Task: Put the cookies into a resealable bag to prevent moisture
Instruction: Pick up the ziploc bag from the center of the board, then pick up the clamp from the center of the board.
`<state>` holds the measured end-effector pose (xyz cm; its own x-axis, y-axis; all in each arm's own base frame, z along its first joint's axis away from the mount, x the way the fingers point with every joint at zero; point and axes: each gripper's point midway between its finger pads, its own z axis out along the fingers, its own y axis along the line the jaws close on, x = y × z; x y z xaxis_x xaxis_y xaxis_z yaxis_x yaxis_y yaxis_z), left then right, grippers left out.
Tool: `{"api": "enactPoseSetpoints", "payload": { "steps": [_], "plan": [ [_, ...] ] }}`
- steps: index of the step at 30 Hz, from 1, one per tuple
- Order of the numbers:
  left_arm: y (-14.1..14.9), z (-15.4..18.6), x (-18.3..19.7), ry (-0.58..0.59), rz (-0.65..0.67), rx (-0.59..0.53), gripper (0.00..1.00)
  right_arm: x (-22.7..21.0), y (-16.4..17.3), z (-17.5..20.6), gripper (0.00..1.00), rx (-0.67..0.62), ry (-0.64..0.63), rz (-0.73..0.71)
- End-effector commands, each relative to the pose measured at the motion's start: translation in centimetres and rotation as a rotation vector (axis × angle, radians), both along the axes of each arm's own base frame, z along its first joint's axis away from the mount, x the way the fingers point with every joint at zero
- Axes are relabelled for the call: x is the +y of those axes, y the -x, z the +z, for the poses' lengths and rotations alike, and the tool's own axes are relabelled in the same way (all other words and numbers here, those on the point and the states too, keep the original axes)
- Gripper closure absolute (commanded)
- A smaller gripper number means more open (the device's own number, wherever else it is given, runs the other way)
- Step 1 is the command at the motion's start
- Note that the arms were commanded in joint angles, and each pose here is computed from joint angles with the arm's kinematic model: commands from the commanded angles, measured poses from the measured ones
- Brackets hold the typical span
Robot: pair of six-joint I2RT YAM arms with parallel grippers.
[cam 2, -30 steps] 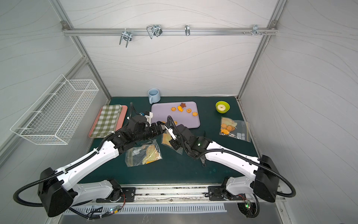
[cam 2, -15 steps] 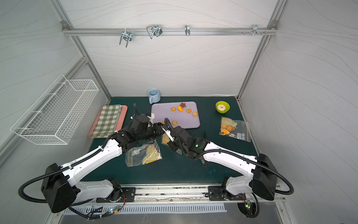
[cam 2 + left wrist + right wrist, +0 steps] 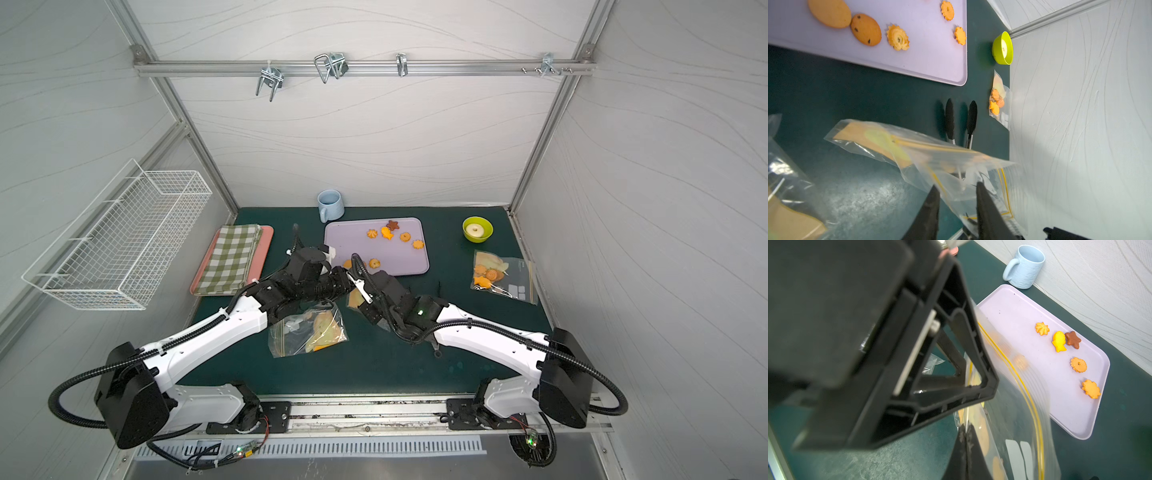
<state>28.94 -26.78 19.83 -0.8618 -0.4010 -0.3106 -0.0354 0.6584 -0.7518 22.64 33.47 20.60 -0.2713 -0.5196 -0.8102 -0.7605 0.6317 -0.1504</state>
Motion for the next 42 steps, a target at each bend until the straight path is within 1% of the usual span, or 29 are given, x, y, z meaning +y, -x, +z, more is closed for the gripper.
{"api": "enactPoseSetpoints", "payload": {
  "steps": [1, 5, 7, 9, 10, 12, 14, 16, 18, 21, 23, 24, 26, 29, 30, 32, 34, 35, 36, 38, 40, 42],
  "plan": [
    [-0.2, 0.2, -0.4, 0.015, -0.007, -0.003, 0.79, 1.1, -0.1, 1.4, 1.00, -0.019, -0.047, 0.007],
    [-0.1, 0.1, -0.3, 0.006, -0.009, -0.001, 0.88, 1.3, 0.2, 1.3, 1.00, -0.013, -0.055, 0.020],
    [-0.1, 0.1, -0.3, 0.002, -0.011, 0.002, 0.98, 1.4, 0.4, 1.6, 1.00, -0.012, -0.068, 0.030],
    [0.0, 0.2, -0.1, -0.008, -0.015, 0.001, 1.00, 1.2, 0.4, 2.0, 1.00, -0.015, -0.088, 0.023],
    [0.0, 0.3, -0.1, -0.017, -0.018, -0.003, 1.00, 0.9, 0.5, 2.3, 0.96, -0.019, -0.102, 0.019],
    [0.0, 0.5, 0.1, -0.035, -0.022, -0.015, 1.00, 0.7, 0.9, 3.3, 0.80, -0.024, -0.135, 0.033],
    [0.0, 1.1, 0.5, -0.074, -0.033, -0.034, 1.00, -0.1, 1.6, 5.0, 0.70, -0.039, -0.190, 0.042],
    [-0.1, 1.5, 1.2, -0.140, -0.045, -0.047, 1.00, -1.7, 1.9, 6.8, 0.63, -0.064, -0.238, 0.021],
    [-0.2, 2.3, 1.7, -0.180, -0.068, -0.071, 1.00, -4.2, 1.6, 8.3, 0.57, -0.090, -0.270, -0.050],
    [-0.4, 3.5, 2.5, -0.221, -0.095, -0.097, 1.00, -9.2, 0.1, 8.5, 0.55, -0.047, -0.299, -0.224],
    [-0.6, 4.3, 3.1, -0.246, -0.113, -0.104, 1.00, -13.1, -1.1, 6.7, 0.49, 0.033, -0.287, -0.377],
    [-0.8, 4.9, 3.5, -0.245, -0.120, -0.106, 1.00, -14.6, -1.5, 5.6, 0.47, 0.078, -0.272, -0.443],
    [-1.4, 6.0, 4.1, -0.233, -0.144, -0.106, 1.00, -17.6, -1.8, 1.7, 0.46, 0.222, -0.211, -0.580],
    [-2.4, 7.7, 6.5, -0.287, -0.136, -0.094, 1.00, -19.8, -1.0, -3.5, 0.42, 0.408, -0.153, -0.683],
    [-2.7, 8.0, 7.4, -0.317, -0.132, -0.086, 1.00, -20.1, -0.7, -4.8, 0.40, 0.431, -0.135, -0.692],
    [-3.3, 9.1, 9.3, -0.378, -0.117, -0.077, 1.00, -20.5, 0.1, -7.2, 0.22, 0.458, -0.112, -0.713],
    [-3.9, 9.8, 11.0, -0.426, -0.095, -0.068, 1.00, -20.7, 0.6, -9.5, 0.14, 0.466, -0.088, -0.733],
    [-4.2, 10.1, 11.9, -0.450, -0.077, -0.057, 1.00, -20.7, 0.7, -10.3, 0.07, 0.448, -0.077, -0.739],
    [-4.4, 10.2, 12.6, -0.472, -0.061, -0.045, 1.00, -20.8, 0.9, -11.1, 0.04, 0.439, -0.061, -0.748],
    [-4.9, 10.3, 14.3, -0.515, -0.020, -0.010, 1.00, -20.5, 1.1, -12.7, 0.02, 0.424, -0.035, -0.758],
    [-5.3, 10.3, 15.5, -0.523, 0.015, 0.026, 1.00, -20.2, 1.2, -14.3, 0.01, 0.448, -0.019, -0.771],
    [-5.4, 9.5, 16.9, -0.518, 0.063, 0.091, 1.00, -20.0, 1.3, -15.8, 0.01, 0.476, -0.009, -0.784]
  ]
}}
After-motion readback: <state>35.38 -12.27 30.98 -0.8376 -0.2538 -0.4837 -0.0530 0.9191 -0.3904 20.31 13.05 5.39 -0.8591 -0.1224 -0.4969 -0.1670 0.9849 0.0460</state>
